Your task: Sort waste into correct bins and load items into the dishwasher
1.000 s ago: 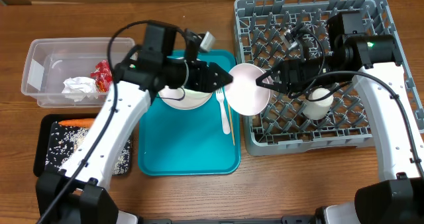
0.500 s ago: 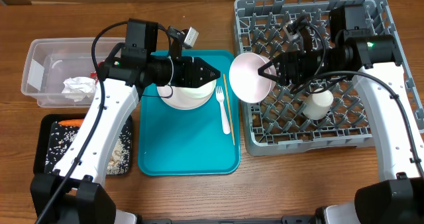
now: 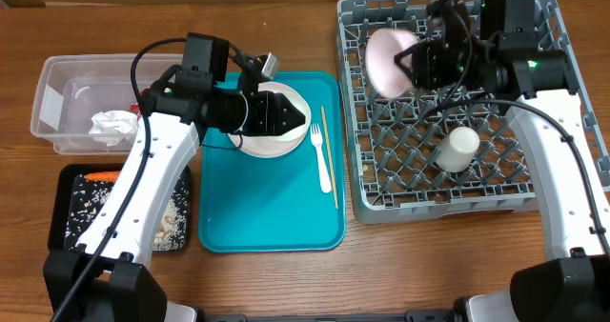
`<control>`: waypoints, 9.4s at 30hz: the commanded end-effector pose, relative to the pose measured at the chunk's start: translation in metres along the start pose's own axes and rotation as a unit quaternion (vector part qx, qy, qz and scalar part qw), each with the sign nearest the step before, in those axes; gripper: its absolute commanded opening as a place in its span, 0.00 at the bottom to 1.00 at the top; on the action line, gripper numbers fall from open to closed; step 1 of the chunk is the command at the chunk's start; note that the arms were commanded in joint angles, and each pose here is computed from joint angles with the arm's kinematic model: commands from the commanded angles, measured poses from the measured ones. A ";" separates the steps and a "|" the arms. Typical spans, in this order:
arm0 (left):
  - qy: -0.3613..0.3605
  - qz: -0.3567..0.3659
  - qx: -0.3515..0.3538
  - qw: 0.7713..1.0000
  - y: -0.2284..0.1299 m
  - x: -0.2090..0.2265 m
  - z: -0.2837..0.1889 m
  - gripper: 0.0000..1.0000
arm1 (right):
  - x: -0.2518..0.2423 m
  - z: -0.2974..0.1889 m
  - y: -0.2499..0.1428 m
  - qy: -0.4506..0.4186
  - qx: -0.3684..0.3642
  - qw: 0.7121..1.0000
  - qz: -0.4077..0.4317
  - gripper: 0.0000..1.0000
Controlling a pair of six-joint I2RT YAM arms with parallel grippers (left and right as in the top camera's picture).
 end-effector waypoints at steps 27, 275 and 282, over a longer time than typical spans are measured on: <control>0.102 0.012 0.033 0.994 -0.010 0.024 -0.004 0.50 | -0.107 0.026 0.030 -0.498 -0.047 0.860 -0.100 0.47; 0.137 0.001 -0.011 0.990 -0.001 -0.013 -0.004 0.04 | 0.118 0.029 -0.084 0.302 0.232 0.924 0.044 0.69; 0.147 0.001 -0.013 0.989 -0.001 -0.010 -0.004 0.04 | 0.118 0.027 -0.086 0.300 0.239 0.922 0.050 0.72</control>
Point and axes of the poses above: each gripper's point midway between its finger pads, its own z axis out along the fingers, its own x axis along the line the jaws close on, y = z × x, the point moved 4 cm from there along -z, back along the fingers, and after that the axes turned 11 degrees about z, right-handed, at the moved point
